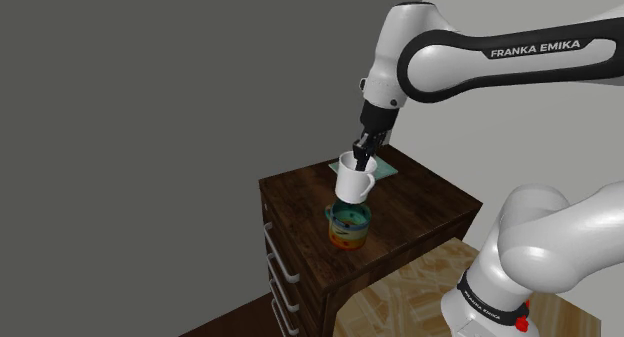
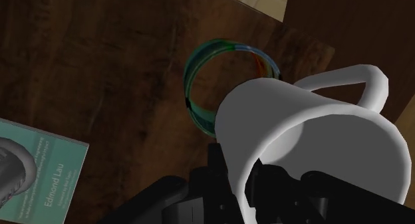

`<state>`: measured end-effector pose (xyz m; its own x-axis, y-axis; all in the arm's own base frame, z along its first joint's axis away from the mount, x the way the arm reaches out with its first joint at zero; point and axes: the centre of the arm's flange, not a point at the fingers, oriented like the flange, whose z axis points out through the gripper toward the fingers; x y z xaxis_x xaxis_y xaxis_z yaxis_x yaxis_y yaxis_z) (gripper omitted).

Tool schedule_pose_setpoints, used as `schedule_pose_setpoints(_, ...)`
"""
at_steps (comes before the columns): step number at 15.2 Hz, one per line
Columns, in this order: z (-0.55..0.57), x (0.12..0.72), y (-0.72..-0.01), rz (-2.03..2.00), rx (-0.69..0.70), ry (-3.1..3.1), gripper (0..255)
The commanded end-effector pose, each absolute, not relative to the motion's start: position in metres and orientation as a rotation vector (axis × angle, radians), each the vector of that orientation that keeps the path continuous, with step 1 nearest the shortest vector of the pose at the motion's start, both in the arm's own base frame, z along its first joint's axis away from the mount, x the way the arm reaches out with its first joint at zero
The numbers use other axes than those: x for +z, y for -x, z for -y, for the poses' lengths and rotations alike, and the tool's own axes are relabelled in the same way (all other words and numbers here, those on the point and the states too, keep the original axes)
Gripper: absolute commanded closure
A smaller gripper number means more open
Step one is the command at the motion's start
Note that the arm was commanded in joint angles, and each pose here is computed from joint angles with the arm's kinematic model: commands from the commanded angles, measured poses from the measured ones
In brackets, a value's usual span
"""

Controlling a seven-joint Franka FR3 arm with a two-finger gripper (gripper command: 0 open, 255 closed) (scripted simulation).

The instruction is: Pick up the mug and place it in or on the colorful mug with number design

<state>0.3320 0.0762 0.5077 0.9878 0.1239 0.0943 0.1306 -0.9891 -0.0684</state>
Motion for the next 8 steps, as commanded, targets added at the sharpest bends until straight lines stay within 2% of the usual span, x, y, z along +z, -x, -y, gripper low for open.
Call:
schedule_pose_setpoints(1, -0.077, 0.498, -0.332, 0.196, -0.139, 3.058, 255)
schedule_pose_setpoints(8, -0.077, 0.461, -0.332, 0.196, -0.139, 3.058, 255)
